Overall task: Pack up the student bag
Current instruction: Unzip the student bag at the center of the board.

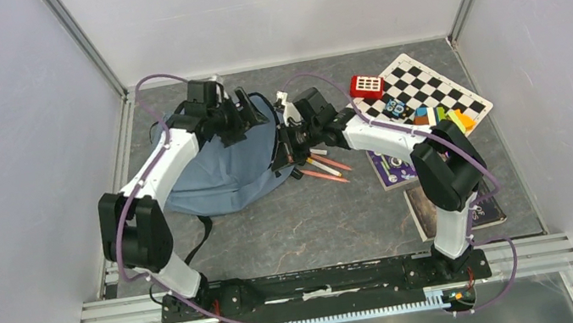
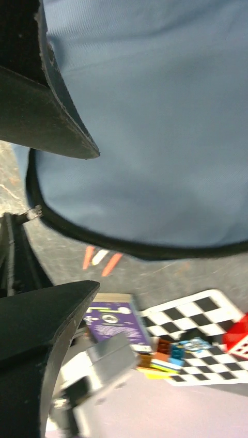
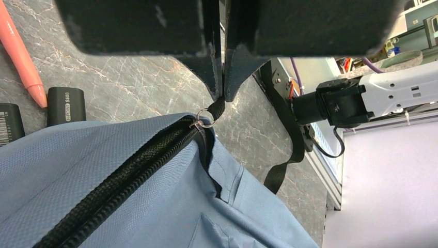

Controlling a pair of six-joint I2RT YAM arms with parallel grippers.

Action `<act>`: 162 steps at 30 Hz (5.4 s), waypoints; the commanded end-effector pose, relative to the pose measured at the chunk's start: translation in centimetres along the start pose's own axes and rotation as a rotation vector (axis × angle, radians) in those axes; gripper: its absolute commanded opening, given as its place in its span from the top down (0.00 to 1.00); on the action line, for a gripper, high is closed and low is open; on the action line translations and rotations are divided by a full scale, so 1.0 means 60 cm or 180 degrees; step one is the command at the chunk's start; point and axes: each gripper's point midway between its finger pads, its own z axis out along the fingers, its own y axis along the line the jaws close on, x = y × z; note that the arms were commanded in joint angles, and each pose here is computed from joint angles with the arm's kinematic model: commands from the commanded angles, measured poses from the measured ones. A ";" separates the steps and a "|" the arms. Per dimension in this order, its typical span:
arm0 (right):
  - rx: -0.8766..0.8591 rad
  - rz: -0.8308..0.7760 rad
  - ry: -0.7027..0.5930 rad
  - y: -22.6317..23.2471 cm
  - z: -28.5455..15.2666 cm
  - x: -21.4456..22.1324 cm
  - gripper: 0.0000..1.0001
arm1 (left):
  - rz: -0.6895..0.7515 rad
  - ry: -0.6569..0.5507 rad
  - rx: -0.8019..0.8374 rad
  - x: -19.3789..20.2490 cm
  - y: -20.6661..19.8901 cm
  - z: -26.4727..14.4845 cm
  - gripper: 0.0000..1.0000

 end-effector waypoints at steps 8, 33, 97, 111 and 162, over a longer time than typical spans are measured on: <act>-0.0046 -0.0138 -0.0167 0.015 -0.021 -0.017 1.00 | 0.0595 0.0424 0.0121 0.101 0.011 -0.006 0.06; 0.0055 -0.0183 -0.0252 0.006 -0.042 -0.032 1.00 | 0.0979 0.0507 -0.0157 0.101 0.003 0.053 0.79; 0.0215 0.0249 -0.0460 -0.006 0.014 0.015 1.00 | 0.0561 0.0281 0.0353 0.036 -0.056 0.022 0.39; 0.0274 0.0294 -0.0578 -0.024 -0.014 0.012 1.00 | 0.0810 0.0477 -0.0120 0.092 -0.008 0.055 0.41; -0.0434 -0.0256 -0.0223 0.099 0.060 -0.016 1.00 | 0.0053 -0.0744 0.0775 -0.115 -0.148 -0.015 0.98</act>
